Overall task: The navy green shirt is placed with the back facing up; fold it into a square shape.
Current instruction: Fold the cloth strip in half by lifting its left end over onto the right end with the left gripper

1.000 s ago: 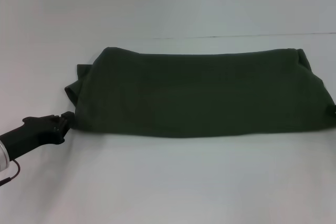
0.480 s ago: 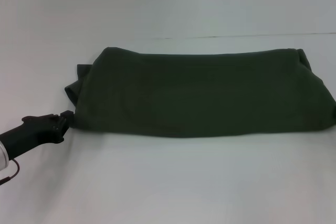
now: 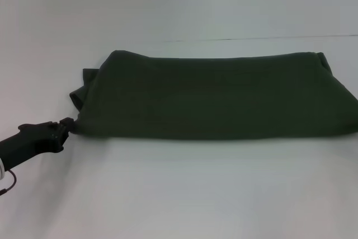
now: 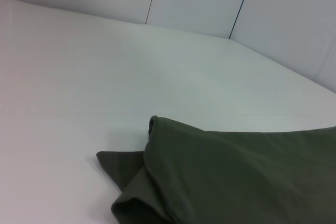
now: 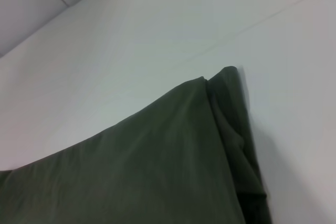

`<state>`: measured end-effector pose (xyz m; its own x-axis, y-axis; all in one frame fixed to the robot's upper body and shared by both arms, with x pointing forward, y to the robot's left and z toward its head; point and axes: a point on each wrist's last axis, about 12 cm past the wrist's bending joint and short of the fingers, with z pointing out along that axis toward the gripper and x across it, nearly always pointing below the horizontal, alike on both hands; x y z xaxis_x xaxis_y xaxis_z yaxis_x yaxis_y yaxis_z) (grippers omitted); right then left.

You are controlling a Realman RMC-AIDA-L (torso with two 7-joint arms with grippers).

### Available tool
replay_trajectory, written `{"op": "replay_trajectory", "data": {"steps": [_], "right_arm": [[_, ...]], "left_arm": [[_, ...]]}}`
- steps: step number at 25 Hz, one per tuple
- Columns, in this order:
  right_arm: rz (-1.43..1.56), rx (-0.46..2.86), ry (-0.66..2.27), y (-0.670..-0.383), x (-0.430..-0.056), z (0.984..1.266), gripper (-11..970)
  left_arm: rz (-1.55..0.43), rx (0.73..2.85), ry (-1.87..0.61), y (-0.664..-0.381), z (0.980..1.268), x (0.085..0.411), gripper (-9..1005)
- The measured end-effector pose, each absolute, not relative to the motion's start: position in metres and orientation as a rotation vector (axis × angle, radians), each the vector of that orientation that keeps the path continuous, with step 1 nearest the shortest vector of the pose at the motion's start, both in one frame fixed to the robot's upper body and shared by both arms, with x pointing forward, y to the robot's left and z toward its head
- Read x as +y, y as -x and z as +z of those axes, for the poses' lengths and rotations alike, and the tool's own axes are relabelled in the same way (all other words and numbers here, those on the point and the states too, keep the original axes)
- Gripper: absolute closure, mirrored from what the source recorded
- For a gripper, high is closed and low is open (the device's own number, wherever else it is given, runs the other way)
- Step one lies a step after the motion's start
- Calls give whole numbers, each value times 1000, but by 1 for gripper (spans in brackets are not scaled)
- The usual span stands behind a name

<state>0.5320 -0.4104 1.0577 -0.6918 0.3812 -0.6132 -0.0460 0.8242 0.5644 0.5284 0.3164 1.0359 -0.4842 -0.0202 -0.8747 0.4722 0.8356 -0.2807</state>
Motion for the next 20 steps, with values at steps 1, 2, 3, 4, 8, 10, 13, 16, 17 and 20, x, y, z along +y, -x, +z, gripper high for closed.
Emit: {"op": "replay_trajectory", "data": {"steps": [1, 2, 3, 4, 8, 10, 13, 16, 17, 20], "right_arm": [[715, 2235, -248, -531, -411, 1058, 925], [715, 2234, -252, -531, -412, 1057, 923], [714, 2233, -255, -530, -412, 1057, 922], [714, 2232, -257, -530, -412, 1057, 920], [715, 2228, -261, -530, -413, 1057, 914], [720, 2219, -266, -530, -412, 1058, 911], [729, 2204, -278, -530, -412, 1058, 906], [744, 2187, -277, -529, -412, 1059, 901], [747, 2182, -269, -529, -412, 1060, 900], [748, 2160, -250, -528, -414, 1063, 895]], "left_arm": [[-610, 2001, -334, -529, 1036, 317, 995], [-609, 2001, -335, -529, 1036, 317, 994], [-608, 2001, -335, -529, 1036, 317, 994], [-609, 2001, -335, -528, 1036, 317, 994], [-609, 2001, -341, -529, 1037, 316, 994], [-610, 2000, -342, -529, 1037, 316, 994], [-625, 1998, -347, -528, 1037, 314, 984], [-651, 1987, -356, -527, 1038, 312, 969], [-663, 1981, -361, -526, 1039, 312, 963], [-694, 1966, -380, -525, 1041, 310, 948]]}}
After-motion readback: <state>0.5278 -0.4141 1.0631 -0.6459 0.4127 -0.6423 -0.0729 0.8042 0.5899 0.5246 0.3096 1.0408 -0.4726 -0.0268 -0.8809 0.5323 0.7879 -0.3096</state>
